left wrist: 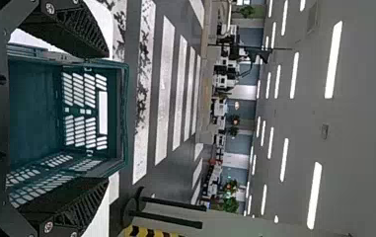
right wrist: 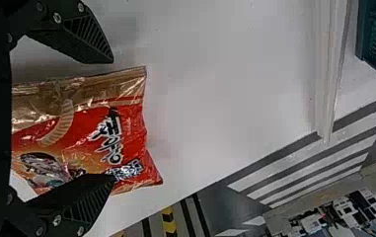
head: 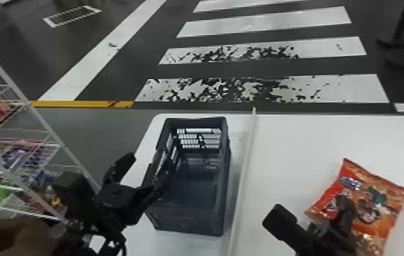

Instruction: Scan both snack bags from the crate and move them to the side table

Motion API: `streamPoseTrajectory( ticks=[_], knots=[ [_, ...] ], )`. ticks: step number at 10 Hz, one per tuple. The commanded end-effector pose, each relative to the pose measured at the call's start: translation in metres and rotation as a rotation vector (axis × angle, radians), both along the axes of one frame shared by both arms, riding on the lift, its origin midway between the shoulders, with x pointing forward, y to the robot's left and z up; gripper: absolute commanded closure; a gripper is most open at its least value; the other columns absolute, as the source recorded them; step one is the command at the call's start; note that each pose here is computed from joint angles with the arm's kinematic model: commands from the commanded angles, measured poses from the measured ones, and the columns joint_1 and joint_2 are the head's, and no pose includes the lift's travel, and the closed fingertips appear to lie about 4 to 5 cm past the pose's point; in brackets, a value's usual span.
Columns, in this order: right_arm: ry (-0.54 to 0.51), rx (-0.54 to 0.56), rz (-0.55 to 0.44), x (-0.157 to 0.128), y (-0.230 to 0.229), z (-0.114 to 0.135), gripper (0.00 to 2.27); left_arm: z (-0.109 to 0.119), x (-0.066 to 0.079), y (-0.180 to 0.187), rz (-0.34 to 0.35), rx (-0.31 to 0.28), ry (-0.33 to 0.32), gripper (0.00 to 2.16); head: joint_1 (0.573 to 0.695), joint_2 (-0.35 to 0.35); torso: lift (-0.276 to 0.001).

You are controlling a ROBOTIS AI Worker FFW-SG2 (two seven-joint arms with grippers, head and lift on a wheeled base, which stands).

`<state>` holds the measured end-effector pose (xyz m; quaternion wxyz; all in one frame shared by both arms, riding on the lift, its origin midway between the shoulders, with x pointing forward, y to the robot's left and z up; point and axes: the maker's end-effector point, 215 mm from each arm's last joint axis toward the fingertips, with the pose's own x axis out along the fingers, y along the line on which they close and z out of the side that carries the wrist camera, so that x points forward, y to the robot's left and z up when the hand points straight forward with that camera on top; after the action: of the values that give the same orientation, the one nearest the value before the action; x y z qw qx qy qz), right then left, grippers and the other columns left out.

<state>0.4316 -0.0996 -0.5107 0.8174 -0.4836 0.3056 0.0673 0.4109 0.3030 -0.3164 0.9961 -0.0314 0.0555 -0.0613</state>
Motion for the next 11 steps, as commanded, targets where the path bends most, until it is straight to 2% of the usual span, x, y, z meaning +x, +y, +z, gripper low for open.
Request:
streamPoseTrajectory(
  ticks=[1, 3, 4, 5, 6, 7, 9, 10, 11],
  knots=[
    [-0.002, -0.007, 0.003, 0.003, -0.008, -0.003, 0.18, -0.001, 0.001, -0.003, -0.004, -0.005, -0.001, 0.11, 0.695, 0.268, -0.095],
    [0.006, -0.011, 0.007, 0.004, -0.009, -0.007, 0.19, 0.001, 0.001, -0.004, -0.005, -0.007, -0.007, 0.11, 0.695, 0.255, -0.095],
    [0.019, -0.007, 0.012, 0.005, -0.008, -0.01, 0.42, 0.002, 0.001, -0.004, -0.006, -0.007, -0.01, 0.11, 0.695, 0.252, -0.095],
    [0.052, 0.005, 0.009, 0.005, -0.011, -0.015, 1.22, 0.003, 0.001, -0.003, -0.004, -0.007, -0.013, 0.11, 0.695, 0.251, -0.095],
    [0.038, 0.021, 0.032, 0.009, -0.006, -0.016, 1.9, 0.004, 0.0, -0.003, -0.006, -0.011, -0.02, 0.11, 0.695, 0.253, -0.095],
    [0.012, 0.066, 0.073, 0.011, 0.006, -0.015, 2.24, 0.004, -0.001, -0.002, -0.003, -0.012, -0.023, 0.11, 0.695, 0.251, -0.095],
    [-0.019, 0.167, 0.11, 0.009, 0.019, -0.007, 2.24, 0.003, -0.001, -0.003, -0.005, -0.015, -0.021, 0.11, 0.695, 0.267, -0.095],
    [-0.045, 0.26, 0.109, 0.01, 0.022, 0.007, 2.24, 0.002, 0.0, -0.002, -0.004, -0.013, -0.022, 0.11, 0.695, 0.278, -0.095],
    [-0.081, 0.416, 0.095, 0.014, 0.023, 0.035, 2.24, 0.0, 0.001, -0.002, -0.003, -0.016, -0.018, 0.11, 0.695, 0.285, -0.095]
  ],
)
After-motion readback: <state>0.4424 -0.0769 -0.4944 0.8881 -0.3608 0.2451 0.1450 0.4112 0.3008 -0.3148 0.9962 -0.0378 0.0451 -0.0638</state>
